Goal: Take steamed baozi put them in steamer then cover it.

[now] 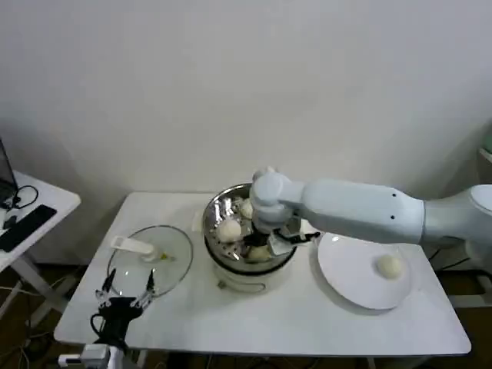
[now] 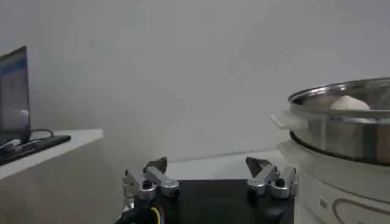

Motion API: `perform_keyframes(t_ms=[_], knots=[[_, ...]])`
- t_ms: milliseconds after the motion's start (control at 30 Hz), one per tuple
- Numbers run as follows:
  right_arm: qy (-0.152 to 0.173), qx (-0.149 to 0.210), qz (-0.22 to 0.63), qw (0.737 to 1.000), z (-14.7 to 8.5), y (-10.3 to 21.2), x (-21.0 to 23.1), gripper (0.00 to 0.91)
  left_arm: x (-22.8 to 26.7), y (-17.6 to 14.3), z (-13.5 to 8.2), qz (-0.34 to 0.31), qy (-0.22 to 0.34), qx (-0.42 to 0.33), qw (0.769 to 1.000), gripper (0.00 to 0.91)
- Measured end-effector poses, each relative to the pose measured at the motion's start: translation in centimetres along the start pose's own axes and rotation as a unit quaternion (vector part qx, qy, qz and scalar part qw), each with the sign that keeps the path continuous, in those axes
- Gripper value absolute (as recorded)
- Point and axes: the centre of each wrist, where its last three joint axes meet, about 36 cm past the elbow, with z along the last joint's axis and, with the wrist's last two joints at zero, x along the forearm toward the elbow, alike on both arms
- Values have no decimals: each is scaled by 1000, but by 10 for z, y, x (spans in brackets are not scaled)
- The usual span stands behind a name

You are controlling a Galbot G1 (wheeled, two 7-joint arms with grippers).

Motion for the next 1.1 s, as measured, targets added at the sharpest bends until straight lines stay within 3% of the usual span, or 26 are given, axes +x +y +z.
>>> perform_keyframes(t_ms=[300, 333, 367, 1100], knots=[[0, 1, -3, 1000, -1, 3, -2, 766, 0, 0, 1, 0, 2, 0, 1000, 907], [0, 1, -3, 1000, -2, 2, -3, 796, 0, 0, 1, 0, 2, 0, 1000, 907], [0, 1, -3, 1000, -2, 2, -3, 907, 0, 0, 1, 0, 2, 0, 1000, 907], [7, -6, 5, 1000, 8, 9, 15, 907, -4, 0, 0, -1, 0, 2, 1000, 907]])
